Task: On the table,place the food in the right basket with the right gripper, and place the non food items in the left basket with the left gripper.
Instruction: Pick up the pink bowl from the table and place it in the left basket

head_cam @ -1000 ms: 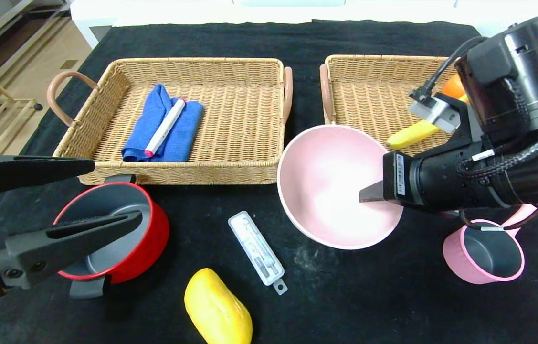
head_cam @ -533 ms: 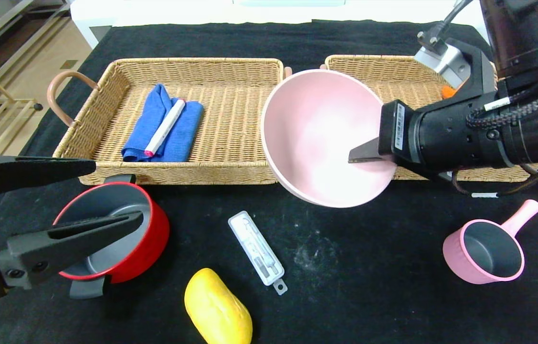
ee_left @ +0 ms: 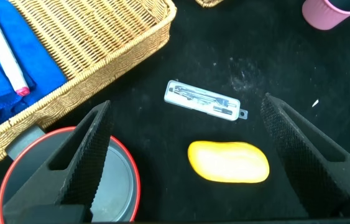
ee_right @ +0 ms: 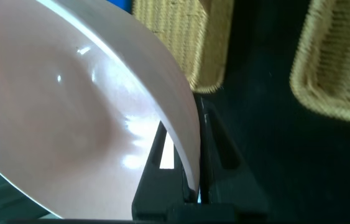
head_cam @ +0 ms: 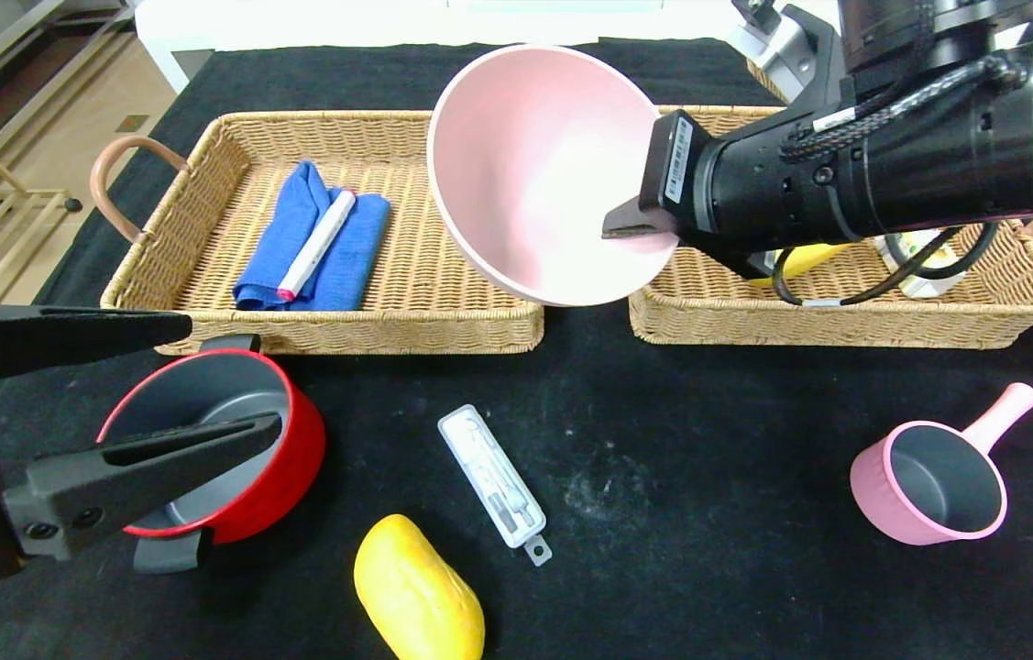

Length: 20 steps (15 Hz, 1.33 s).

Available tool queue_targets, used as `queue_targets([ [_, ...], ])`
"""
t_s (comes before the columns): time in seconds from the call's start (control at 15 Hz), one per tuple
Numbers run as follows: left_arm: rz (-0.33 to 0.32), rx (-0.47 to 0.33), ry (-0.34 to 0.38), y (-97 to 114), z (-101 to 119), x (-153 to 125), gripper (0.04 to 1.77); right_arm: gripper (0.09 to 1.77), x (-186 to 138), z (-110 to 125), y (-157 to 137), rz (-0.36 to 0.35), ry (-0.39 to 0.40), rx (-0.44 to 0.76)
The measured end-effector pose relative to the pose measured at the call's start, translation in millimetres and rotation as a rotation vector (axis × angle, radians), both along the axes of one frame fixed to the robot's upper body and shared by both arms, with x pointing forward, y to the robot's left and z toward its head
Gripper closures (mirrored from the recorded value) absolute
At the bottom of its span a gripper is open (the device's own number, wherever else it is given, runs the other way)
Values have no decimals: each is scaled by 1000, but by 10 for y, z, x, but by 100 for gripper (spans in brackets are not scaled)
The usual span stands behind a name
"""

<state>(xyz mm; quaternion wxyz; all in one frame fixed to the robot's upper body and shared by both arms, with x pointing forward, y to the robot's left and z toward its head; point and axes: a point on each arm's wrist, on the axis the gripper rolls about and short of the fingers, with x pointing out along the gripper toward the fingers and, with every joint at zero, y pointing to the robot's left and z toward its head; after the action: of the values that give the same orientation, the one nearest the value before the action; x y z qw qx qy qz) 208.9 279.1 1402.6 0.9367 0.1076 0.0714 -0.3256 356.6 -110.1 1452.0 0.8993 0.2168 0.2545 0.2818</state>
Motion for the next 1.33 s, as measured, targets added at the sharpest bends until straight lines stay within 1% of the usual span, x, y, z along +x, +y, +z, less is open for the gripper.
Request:
queue_targets([
  [0.2, -4, 1, 2, -5, -6, 0, 9, 162, 107, -60, 157, 18, -40, 15],
  [0.33, -6, 1, 2, -7, -7, -2, 9, 162, 168, -90, 256, 29, -81, 33],
  [0.53, -7, 1, 3, -8, -10, -2, 9, 162, 218, -158, 400, 52, -128, 27],
  [0.87, -7, 1, 3, -8, -10, -2, 9, 162, 249, -251, 569, 78, -156, 31],
  [1.33, -8, 4, 7, -11, -20, 4, 9, 162, 381, -337, 563, 55, -159, 27],
])
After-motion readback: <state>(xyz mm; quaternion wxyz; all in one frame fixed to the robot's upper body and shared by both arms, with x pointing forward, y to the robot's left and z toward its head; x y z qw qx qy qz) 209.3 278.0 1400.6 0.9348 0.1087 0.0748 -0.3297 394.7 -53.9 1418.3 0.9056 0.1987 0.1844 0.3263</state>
